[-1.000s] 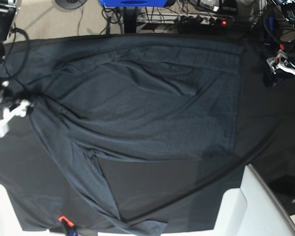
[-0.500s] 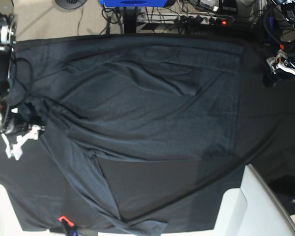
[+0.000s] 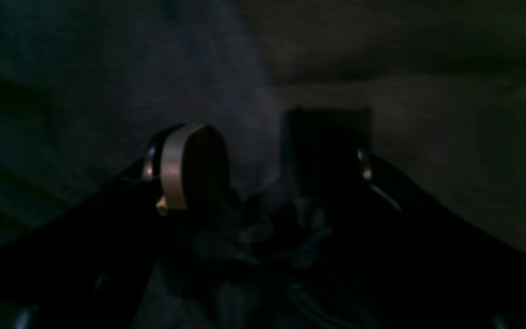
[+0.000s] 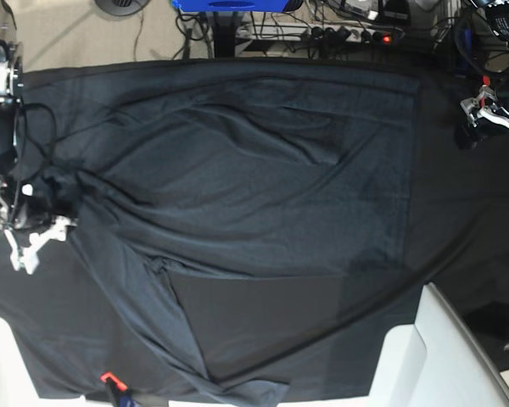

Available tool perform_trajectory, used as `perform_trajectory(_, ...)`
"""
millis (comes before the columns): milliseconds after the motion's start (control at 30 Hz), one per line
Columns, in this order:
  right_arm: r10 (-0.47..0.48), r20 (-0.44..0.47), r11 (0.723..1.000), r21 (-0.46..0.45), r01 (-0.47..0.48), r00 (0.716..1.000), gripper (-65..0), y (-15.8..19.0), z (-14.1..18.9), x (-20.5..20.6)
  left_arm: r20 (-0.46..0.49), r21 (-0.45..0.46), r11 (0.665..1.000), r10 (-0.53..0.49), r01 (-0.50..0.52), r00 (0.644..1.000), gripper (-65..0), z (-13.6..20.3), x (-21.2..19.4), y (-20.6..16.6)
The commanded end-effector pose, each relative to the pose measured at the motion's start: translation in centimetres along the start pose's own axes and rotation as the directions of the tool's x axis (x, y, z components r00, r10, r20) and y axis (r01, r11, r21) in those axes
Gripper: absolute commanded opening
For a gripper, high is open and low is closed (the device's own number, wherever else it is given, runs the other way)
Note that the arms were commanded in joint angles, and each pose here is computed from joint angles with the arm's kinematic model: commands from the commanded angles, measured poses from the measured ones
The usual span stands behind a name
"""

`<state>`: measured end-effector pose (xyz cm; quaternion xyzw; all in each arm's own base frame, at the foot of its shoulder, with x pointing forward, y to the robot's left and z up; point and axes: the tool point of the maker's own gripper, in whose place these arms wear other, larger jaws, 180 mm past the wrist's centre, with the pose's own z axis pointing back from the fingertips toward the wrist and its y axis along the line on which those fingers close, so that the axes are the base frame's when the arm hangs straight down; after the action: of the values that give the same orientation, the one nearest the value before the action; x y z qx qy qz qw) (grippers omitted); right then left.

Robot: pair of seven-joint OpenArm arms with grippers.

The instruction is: Fold the T-shirt properly

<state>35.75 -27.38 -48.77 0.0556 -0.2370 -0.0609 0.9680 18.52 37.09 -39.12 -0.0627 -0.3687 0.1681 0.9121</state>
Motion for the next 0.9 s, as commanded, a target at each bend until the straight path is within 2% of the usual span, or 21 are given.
perform_trajectory(0,0.001,0.059,1.0,-0.007,-0.001,0.998,-28.5,-0.6,0.8,2.4,0.043,0.0,1.0,-0.026,0.026,0.999,-6.4,0.5,1.6,0.2)
perform_trajectory(67,-0.001,0.06,1.0,-0.009,0.002,0.998,-33.3,-0.8,0.9,2.5,0.043,-0.004,1.0,-0.028,0.028,0.999,-6.4,0.4,1.7,0.1)
perform_trajectory(167,-0.004,0.06,1.0,-0.01,0.004,0.998,-48.2,-0.9,0.9,2.5,0.044,-0.005,1.0,-0.028,0.029,0.999,-6.4,0.4,1.7,0.0)
perform_trajectory(233,-0.004,0.059,1.0,-0.007,0.005,0.998,-55.4,-0.7,0.8,2.4,0.045,-0.006,1.0,-0.028,0.029,0.999,-6.4,0.4,1.8,0.0)
perform_trajectory(433,-0.008,0.055,1.0,-0.004,0.008,0.998,-65.0,-0.6,0.8,2.4,0.045,-0.006,1.0,-0.027,0.027,0.999,-6.4,0.4,1.7,0.0)
perform_trajectory(600,-0.011,0.059,1.0,-0.004,0.011,0.998,-64.7,-0.6,0.9,2.5,0.043,-0.005,1.0,-0.027,0.027,0.999,-6.4,0.4,1.7,0.0)
perform_trajectory(700,-0.032,0.071,0.999,-0.001,0.032,0.997,-62.3,-0.9,1.0,2.8,0.043,-0.005,1.0,-0.027,0.027,0.999,-6.4,0.4,1.7,0.0)
perform_trajectory(867,-0.108,0.104,0.994,0.004,0.108,0.989,-34.8,-1.9,1.5,3.2,0.043,-0.005,1.0,-0.027,0.027,0.999,-6.4,0.4,1.7,0.0)
